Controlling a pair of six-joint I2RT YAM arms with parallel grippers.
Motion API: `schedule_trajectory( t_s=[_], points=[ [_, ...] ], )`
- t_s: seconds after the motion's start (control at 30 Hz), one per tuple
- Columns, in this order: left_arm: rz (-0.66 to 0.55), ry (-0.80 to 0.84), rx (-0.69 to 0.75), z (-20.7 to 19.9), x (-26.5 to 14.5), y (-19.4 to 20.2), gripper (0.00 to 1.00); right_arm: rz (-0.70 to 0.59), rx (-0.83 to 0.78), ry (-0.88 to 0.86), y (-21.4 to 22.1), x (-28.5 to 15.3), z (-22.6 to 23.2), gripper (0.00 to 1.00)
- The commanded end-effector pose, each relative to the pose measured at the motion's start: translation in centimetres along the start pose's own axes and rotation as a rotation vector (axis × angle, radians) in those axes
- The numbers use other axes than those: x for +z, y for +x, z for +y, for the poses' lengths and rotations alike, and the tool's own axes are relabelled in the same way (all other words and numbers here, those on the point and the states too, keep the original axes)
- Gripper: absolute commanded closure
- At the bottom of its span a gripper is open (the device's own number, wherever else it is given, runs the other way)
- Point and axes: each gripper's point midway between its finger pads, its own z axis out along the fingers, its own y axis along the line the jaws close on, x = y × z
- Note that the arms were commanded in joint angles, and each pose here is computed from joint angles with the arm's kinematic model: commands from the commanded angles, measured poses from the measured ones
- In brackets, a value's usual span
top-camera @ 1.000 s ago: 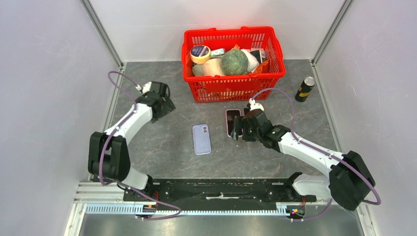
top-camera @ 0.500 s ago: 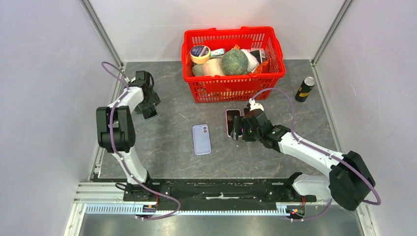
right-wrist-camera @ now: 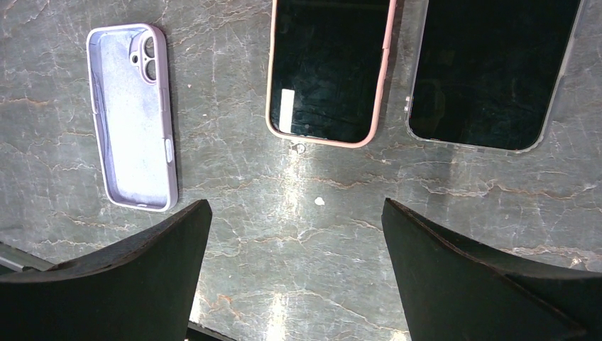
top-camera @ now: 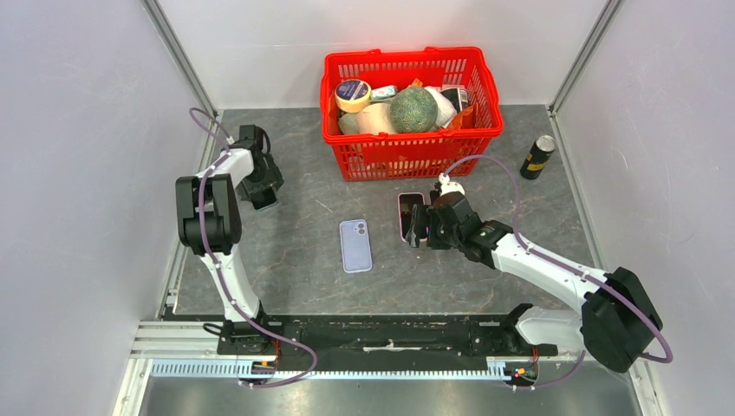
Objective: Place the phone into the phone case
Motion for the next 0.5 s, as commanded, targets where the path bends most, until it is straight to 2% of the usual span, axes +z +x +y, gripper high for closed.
schedule_trajectory(
  t_s=[0.0, 0.37, 0.47],
  points=[
    [0.032, 0.027, 0.03, 0.1, 0.6, 0.0, 0.1, -0.042, -0.004, -0.033, -1.0, -0.3, 0.7, 0.03],
    [0.088, 0.025, 0.014, 0.2, 1.7, 1.5, 0.11, -0.031, -0.007, -0.038, -0.8, -0.1, 0.8, 0.03],
    [0.114, 0.029, -0.005, 0.2, 2.2, 2.3, 0.15, -0.03, -0.006, -0.038, -0.8, -0.1, 0.8, 0.03]
  ],
)
